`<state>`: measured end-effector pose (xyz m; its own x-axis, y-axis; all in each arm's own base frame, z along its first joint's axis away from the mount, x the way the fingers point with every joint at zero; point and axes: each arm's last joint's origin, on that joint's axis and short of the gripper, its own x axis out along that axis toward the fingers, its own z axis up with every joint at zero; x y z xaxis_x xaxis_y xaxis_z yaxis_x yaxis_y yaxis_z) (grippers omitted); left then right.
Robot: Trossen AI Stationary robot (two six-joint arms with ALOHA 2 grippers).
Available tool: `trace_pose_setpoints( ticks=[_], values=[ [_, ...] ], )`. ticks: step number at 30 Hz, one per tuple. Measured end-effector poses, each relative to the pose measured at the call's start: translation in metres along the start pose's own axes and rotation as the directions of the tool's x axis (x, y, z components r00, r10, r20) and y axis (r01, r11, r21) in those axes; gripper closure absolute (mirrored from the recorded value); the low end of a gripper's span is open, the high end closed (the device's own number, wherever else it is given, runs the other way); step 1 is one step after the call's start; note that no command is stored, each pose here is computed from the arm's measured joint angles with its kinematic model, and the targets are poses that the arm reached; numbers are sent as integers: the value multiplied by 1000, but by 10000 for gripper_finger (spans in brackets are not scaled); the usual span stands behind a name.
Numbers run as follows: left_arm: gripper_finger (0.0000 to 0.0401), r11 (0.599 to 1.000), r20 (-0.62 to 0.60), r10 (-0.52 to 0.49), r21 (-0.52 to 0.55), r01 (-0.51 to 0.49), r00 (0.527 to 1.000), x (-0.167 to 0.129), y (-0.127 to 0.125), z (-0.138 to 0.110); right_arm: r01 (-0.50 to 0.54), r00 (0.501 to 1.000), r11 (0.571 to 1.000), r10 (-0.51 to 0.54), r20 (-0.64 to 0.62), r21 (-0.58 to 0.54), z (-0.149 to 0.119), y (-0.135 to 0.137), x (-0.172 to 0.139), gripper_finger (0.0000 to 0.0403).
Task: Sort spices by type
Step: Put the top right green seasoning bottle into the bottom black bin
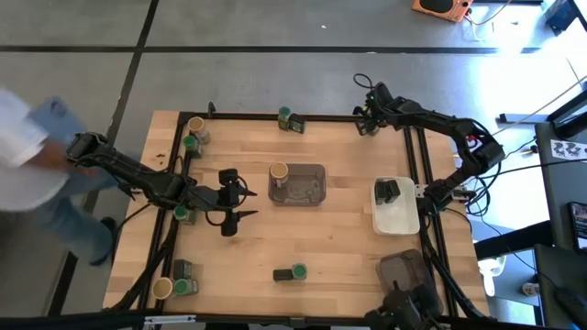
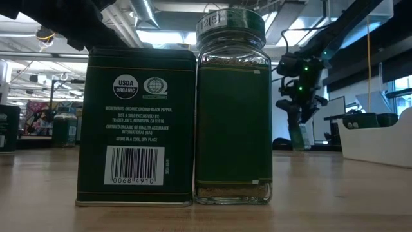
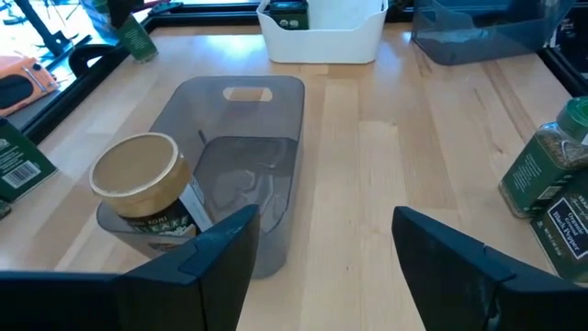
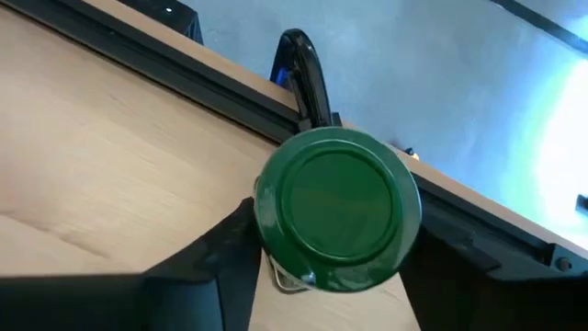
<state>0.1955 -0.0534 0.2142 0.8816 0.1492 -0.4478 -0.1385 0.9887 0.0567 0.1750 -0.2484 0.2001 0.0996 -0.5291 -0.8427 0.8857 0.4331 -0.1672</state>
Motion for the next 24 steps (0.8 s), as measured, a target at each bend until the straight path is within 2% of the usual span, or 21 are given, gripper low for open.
trace_pose_setpoints(
  ticks=[5, 8, 12, 24],
  values=[
    [155, 1000, 0, 0, 0, 0, 1000, 0, 0, 0, -39, 999, 998, 40, 27, -41, -2, 10, -17, 191],
    [155, 1000, 0, 0, 13, 0, 1000, 0, 0, 0, -87, 992, 992, 95, 85, -89, -1, 23, -35, 192],
    [154, 1000, 0, 0, 16, 0, 1000, 0, 0, 0, -142, 983, 974, 159, 88, -175, -9, 45, -57, 192],
    [154, 1000, -1, -1, -7, 1, 1000, 0, 0, 0, -277, 950, 912, 307, 57, -302, -59, 109, -125, 192]
  ],
)
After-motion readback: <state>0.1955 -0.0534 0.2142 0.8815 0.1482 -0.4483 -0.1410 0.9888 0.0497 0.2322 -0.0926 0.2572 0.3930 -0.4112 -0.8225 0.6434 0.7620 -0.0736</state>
